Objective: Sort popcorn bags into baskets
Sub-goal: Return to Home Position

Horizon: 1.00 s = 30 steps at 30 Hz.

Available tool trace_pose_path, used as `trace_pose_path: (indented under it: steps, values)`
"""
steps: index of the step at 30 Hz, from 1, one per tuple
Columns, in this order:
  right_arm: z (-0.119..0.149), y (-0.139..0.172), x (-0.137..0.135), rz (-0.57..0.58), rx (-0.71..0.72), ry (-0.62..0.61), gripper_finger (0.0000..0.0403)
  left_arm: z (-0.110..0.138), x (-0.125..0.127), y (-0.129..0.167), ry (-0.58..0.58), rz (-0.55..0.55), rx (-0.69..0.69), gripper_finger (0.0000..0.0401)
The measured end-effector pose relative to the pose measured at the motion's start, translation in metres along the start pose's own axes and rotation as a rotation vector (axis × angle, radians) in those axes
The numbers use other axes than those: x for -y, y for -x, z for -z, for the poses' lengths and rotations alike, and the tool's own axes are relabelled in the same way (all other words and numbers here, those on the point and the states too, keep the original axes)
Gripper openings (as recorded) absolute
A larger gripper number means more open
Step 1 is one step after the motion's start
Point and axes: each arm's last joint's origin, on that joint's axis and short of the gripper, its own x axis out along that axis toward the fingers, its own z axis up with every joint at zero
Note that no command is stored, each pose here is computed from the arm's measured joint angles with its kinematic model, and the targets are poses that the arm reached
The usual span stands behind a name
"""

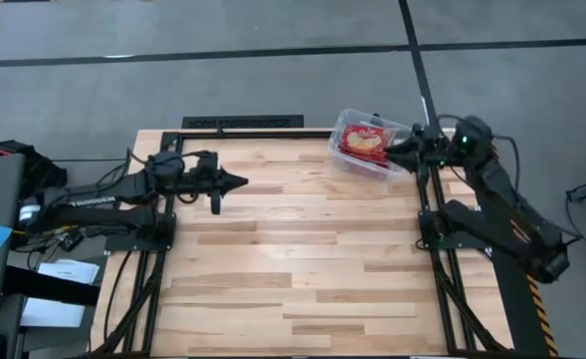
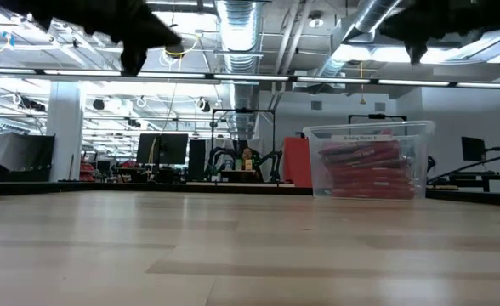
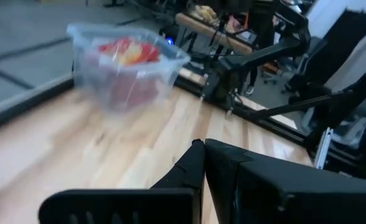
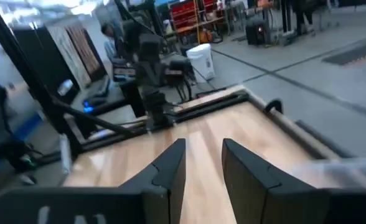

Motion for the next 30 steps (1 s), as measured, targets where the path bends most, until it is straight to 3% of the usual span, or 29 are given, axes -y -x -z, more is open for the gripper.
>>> trace_pose_path:
  steps: [9, 15, 19, 22, 25, 26, 30]
  values:
    - [0.079, -0.015, 0.002, -0.006, -0.033, -0.235, 0.0123, 0.058, -0.029, 0.020, 0.166, -0.043, -0.036, 0.0000]
    - [0.103, -0.027, -0.003, 0.132, 0.095, -0.352, 0.0123, 0.069, -0.038, 0.023, 0.285, -0.220, 0.012, 0.0000]
    - [0.110, -0.032, -0.014, 0.160, 0.202, -0.431, 0.0125, 0.070, -0.039, 0.022, 0.391, -0.253, 0.029, 0.0000]
    - [0.109, -0.035, -0.030, 0.045, 0.203, -0.399, 0.0128, 0.071, -0.040, 0.022, 0.435, -0.255, 0.029, 0.0000]
    - [0.096, -0.034, -0.049, -0.118, 0.258, -0.291, 0.0130, 0.068, -0.039, 0.021, 0.515, -0.239, 0.064, 0.0000]
    - [0.090, -0.032, -0.056, -0.166, 0.292, -0.251, 0.0130, 0.065, -0.037, 0.021, 0.497, -0.215, 0.092, 0.0000]
    - [0.063, -0.011, -0.073, -0.294, 0.439, -0.162, 0.0128, 0.044, -0.025, 0.022, 0.226, 0.022, 0.213, 0.0000]
